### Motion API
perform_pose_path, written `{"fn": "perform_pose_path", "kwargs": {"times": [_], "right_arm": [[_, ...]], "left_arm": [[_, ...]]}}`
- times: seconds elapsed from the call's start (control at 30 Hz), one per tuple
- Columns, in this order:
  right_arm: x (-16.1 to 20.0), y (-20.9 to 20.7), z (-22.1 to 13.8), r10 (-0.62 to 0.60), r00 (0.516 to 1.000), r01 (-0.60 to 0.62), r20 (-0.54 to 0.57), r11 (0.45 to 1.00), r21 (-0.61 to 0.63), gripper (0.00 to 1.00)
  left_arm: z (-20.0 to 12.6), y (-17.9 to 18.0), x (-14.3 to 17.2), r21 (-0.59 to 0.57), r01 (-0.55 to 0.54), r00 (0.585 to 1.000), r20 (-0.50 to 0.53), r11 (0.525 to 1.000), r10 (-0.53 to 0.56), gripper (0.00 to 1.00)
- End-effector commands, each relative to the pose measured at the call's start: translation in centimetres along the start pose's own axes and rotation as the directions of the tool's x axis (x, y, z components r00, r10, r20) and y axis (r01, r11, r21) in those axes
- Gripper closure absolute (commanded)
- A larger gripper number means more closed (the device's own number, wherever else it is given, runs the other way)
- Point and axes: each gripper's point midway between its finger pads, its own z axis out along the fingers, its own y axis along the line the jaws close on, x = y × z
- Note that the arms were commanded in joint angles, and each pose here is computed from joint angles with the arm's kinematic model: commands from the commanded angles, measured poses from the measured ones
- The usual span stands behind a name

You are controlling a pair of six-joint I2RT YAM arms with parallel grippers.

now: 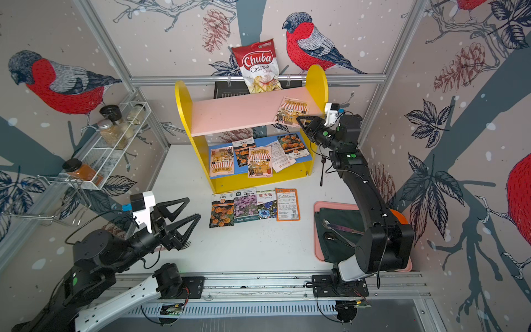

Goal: Take the seed bag off the shelf
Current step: Pick up the seed packet from the shelf.

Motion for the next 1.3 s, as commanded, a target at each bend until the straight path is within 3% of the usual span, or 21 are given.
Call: {"fn": "perform_pose_path", "kwargs": {"times": [0.0, 0.33, 0.7, 1.0, 1.27], "right_arm": [[-0.7, 1.6, 0.1, -0.024, 1.0, 0.024, 0.014, 0.998, -0.054, 0.6], [-0.7, 1.3, 0.5, -0.024, 1.0, 0.024, 0.002, 0.998, -0.055, 0.73], [-0.5, 1.5, 0.5, -0.039, 0.999, 0.038, -0.011, 0.997, -0.061, 1.0], [0.4, 3.8, -1.1, -0.12, 0.992, 0.117, -0.031, 0.989, -0.089, 1.0], [2.8, 7.7, -4.7, -0.223, 0.974, 0.216, -0.046, 0.968, -0.13, 1.0]], "left_arm": [[0.2, -0.2, -0.2, 0.013, -0.013, 1.0, 0.008, 1.0, 0.013, 0.02], [0.2, -0.2, -0.2, 0.01, -0.012, 1.0, 0.01, 1.0, 0.012, 0.02], [0.3, -0.3, -0.4, 0.012, -0.01, 1.0, 0.018, 1.0, 0.01, 0.02], [1.8, 0.4, -1.4, -0.046, 0.082, 0.996, 0.037, 0.996, -0.08, 0.02], [5.4, -1.4, -2.1, 0.022, 0.114, 0.993, 0.019, 0.993, -0.115, 0.02]]}}
